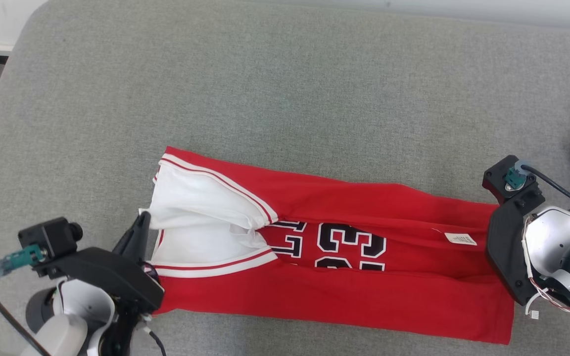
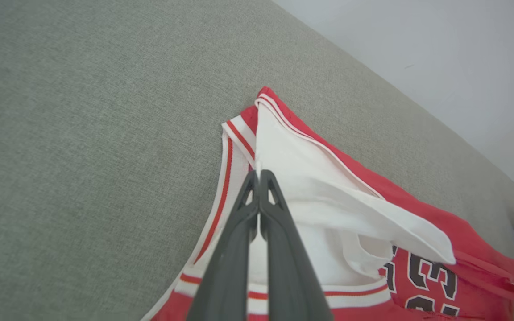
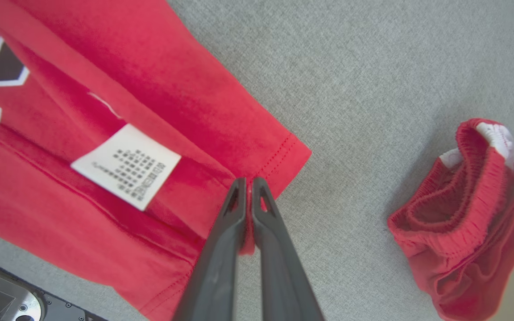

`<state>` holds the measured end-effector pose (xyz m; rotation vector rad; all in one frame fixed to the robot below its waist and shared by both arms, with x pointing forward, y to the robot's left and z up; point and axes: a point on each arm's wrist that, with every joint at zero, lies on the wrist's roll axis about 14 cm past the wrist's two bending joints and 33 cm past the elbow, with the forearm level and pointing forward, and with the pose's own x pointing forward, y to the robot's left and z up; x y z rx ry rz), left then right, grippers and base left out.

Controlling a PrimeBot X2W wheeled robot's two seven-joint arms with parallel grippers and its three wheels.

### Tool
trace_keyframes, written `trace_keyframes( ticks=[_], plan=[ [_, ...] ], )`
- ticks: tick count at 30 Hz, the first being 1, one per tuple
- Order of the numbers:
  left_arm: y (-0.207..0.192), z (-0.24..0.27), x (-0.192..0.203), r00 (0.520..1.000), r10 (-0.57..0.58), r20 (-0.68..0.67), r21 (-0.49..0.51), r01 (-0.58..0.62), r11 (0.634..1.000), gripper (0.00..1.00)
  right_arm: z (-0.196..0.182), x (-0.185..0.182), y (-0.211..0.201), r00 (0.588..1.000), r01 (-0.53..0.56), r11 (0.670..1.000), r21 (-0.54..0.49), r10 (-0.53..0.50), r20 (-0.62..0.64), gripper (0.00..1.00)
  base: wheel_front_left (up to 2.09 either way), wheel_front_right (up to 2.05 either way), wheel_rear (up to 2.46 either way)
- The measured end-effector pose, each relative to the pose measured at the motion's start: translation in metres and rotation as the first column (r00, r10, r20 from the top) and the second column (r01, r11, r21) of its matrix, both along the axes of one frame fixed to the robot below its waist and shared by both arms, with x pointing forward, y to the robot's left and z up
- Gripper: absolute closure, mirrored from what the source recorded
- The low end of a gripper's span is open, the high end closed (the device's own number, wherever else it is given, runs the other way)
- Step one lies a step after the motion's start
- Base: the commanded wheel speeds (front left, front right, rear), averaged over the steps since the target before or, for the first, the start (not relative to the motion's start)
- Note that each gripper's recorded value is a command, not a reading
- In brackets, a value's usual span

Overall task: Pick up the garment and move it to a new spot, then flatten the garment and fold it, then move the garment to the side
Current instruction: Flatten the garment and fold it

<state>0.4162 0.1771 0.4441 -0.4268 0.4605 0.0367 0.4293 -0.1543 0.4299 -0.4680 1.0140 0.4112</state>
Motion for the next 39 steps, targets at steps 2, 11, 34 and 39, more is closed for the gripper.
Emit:
trace_keyframes(
  ticks=[2, 11, 34, 39],
  plan=[
    [0.000, -0.001, -0.005, 1.000, 0.006, -0.008, -0.005, -0.006, 1.000, 1.00, -0.001, -0.001, 0.000, 1.000, -0.004, 1.000, -0.005, 0.004, -0.004, 1.00, 0.00, 0.00, 0.00],
    [-0.007, -0.012, -0.024, 0.998, 0.002, -0.061, -0.041, -0.005, 0.999, 1.00, -0.003, -0.005, -0.004, 1.000, -0.023, 0.999, -0.037, 0.022, -0.019, 1.00, 0.00, 0.00, 0.00],
    [-0.008, -0.050, -0.060, 0.976, 0.005, -0.217, -0.052, -0.016, 0.999, 0.00, 0.007, 0.000, 0.014, 0.998, -0.024, 0.999, 0.048, 0.021, 0.055, 0.00, 0.00, 0.00, 0.00],
    [-0.003, -0.052, -0.063, 0.972, 0.013, -0.233, -0.030, -0.021, 0.999, 0.00, 0.013, 0.004, 0.018, 0.996, -0.025, 0.997, 0.077, 0.018, 0.090, 0.00, 0.00, 0.00, 0.00]
  ],
)
